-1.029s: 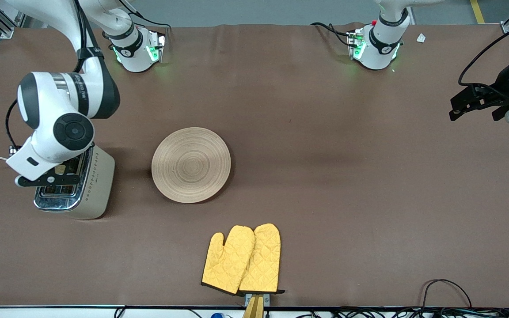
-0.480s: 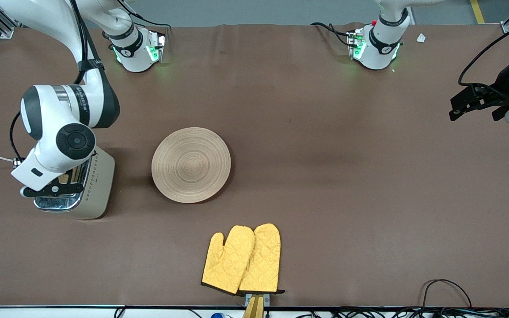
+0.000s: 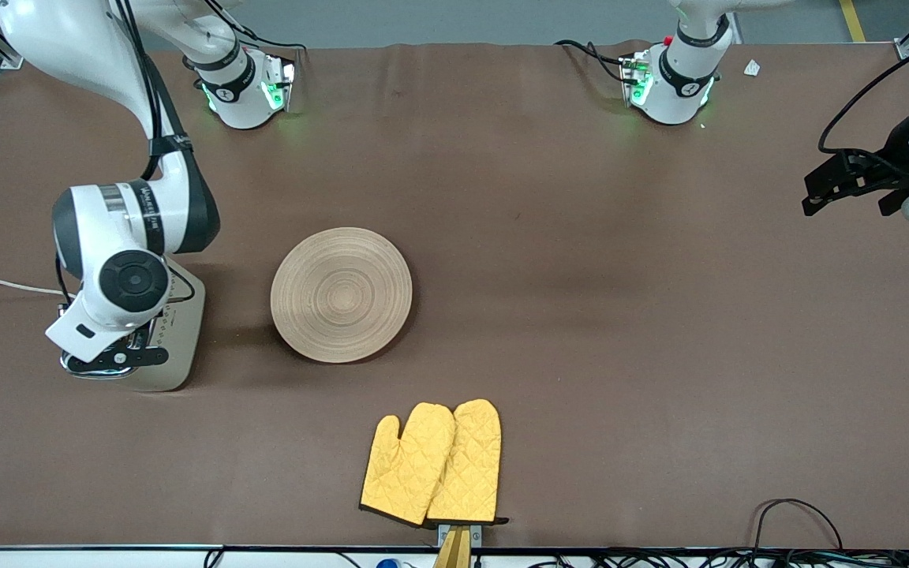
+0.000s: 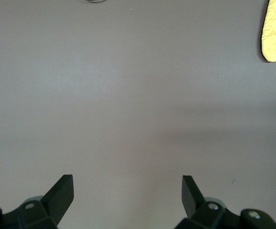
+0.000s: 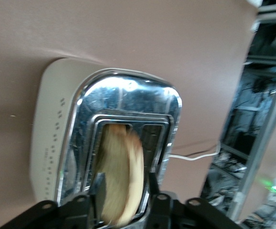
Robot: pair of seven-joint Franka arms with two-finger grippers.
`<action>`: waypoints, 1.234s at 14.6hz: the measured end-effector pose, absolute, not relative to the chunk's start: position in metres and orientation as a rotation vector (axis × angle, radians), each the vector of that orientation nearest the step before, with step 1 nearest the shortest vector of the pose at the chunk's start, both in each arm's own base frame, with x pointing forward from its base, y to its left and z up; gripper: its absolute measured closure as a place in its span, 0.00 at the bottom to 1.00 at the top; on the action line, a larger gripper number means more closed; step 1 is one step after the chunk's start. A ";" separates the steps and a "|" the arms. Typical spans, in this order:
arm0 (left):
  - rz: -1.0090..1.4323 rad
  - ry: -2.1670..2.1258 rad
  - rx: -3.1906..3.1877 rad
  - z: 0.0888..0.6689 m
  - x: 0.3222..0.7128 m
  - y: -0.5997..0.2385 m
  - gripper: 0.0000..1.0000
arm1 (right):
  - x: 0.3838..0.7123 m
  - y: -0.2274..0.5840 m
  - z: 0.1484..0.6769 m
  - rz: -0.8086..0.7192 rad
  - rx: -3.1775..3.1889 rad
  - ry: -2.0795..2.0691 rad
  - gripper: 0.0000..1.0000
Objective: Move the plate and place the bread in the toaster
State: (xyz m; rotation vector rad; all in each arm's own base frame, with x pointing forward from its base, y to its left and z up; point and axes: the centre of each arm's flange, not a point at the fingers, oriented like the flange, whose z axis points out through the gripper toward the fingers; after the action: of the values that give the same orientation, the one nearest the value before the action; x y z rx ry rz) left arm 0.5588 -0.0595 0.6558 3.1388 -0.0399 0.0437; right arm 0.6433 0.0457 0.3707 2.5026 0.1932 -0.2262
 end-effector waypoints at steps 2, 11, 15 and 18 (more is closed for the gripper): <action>0.044 -0.040 3.139 0.656 0.559 -0.060 0.00 | 0.645 0.043 0.375 -0.231 2.581 0.140 0.31; 0.042 -0.038 3.139 0.655 0.559 -0.060 0.00 | 0.602 0.002 0.540 -0.088 3.025 -0.224 0.00; 0.053 0.023 3.137 0.656 0.559 -0.061 0.00 | 0.557 -0.011 0.620 0.010 3.120 -0.236 0.00; 0.097 0.032 3.132 0.658 0.562 -0.063 0.00 | 0.528 -0.037 0.656 0.055 3.140 -0.193 0.00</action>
State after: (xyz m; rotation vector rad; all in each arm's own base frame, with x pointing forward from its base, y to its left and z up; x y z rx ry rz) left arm 0.5620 -0.0635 0.6581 3.1325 0.0324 0.0973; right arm 0.5277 -0.0374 0.6560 3.1399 -0.1934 0.0548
